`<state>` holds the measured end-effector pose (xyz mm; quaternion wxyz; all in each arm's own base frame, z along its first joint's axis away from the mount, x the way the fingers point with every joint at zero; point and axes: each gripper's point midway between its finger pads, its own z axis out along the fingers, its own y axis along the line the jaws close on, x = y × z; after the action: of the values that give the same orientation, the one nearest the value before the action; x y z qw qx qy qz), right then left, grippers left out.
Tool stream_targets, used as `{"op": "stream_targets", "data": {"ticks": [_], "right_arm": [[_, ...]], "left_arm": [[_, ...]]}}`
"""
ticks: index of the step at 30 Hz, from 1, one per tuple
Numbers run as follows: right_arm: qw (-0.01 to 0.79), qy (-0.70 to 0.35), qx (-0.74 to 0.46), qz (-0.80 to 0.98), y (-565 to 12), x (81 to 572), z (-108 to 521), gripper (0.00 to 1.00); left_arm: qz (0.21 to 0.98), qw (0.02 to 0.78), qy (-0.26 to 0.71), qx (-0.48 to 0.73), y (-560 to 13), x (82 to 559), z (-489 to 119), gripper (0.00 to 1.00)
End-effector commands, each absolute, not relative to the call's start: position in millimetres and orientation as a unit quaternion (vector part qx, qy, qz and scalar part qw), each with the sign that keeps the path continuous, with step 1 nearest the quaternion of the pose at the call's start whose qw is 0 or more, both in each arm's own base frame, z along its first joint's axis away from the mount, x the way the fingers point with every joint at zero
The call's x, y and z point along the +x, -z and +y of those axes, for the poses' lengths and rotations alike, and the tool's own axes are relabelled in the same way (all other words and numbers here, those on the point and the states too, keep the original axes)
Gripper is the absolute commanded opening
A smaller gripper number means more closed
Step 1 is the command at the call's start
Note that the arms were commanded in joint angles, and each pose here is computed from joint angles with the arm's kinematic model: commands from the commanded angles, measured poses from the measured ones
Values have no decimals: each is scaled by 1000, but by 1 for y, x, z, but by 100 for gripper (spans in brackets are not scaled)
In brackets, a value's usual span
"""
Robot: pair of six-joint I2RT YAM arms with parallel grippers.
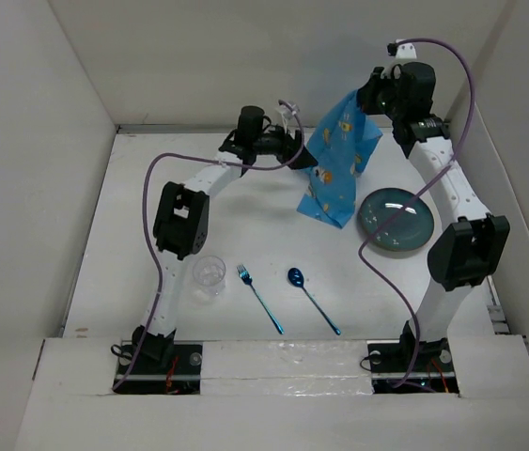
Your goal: Set the dinner table for one person
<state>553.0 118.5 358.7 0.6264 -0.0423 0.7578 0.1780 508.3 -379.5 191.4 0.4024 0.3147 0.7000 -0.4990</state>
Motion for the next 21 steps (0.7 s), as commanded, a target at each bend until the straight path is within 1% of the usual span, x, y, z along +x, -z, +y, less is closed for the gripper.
{"op": "stream_targets", "data": {"ticks": [1, 2, 4, 6, 8, 12, 13, 15, 19, 21], "right_arm": [[674, -189, -47, 712, -412, 539, 116, 0], [674, -189, -48, 712, -411, 538, 116, 0], [670, -193, -48, 715, -405, 539, 118, 0], [666, -196, -47, 719, -400, 539, 115, 0], [662, -203, -53, 720, -398, 537, 118, 0], [658, -209, -61, 721, -394, 534, 121, 0], [656, -210, -62, 722, -392, 533, 122, 0], [654, -217, -68, 721, -392, 531, 125, 0], [651, -220, -71, 723, -388, 526, 126, 0], [647, -221, -73, 726, -384, 525, 126, 0]], "left_arm": [[692, 364, 536, 318, -168, 492, -378, 81], [692, 356, 538, 325, -162, 487, -384, 85], [703, 335, 529, 337, -145, 475, -398, 88], [708, 332, 517, 349, -134, 470, -406, 93], [712, 345, 507, 343, -132, 475, -414, 99], [715, 381, 492, 319, -139, 489, -425, 99], [720, 398, 479, 307, -142, 499, -424, 99], [712, 416, 480, 299, -149, 504, -432, 99], [709, 466, 449, 281, -161, 522, -443, 99], [717, 471, 431, 280, -158, 527, -447, 99]]}}
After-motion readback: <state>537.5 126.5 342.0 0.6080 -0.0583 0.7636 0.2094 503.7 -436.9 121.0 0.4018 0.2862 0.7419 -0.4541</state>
